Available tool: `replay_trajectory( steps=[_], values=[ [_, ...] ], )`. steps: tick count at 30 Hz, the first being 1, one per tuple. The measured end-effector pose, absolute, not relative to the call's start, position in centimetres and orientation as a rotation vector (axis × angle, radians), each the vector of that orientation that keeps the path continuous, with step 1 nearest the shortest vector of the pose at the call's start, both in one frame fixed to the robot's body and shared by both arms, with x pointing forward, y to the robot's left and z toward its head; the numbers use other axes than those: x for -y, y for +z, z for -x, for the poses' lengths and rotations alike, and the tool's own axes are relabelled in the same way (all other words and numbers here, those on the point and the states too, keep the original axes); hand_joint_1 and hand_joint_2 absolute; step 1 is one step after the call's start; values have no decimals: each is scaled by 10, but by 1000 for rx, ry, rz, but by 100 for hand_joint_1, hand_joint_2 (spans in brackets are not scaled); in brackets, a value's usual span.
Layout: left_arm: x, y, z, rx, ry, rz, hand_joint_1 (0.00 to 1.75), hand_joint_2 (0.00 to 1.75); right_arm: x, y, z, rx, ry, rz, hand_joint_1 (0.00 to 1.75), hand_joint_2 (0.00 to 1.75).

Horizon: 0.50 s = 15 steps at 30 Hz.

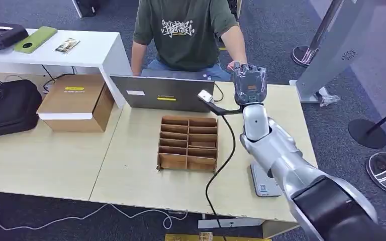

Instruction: Pass the card to the sensor for recognition and then transmit it.

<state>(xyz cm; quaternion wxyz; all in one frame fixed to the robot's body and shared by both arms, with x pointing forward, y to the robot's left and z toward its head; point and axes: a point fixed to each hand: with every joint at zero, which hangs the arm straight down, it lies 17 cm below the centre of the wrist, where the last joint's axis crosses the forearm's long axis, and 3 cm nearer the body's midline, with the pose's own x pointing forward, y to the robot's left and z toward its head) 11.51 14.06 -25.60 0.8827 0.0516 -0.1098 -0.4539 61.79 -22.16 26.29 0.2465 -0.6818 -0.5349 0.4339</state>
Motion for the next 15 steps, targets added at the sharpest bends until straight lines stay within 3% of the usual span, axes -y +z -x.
replay_trajectory(
  steps=[8,9,10,15],
  values=[
    [-141,-256,-115,228,-937,-110,0,0,219,259,-618,1451,1189,1848,175,175],
    [-141,-256,-115,227,-936,-110,0,0,219,258,-618,1450,1188,1846,82,175],
    [-141,-256,-115,227,-934,-110,0,0,220,258,-618,1448,1181,1842,0,175],
    [-141,-256,-115,227,-929,-111,0,0,219,260,-619,1454,1168,1829,0,175]
  ],
)
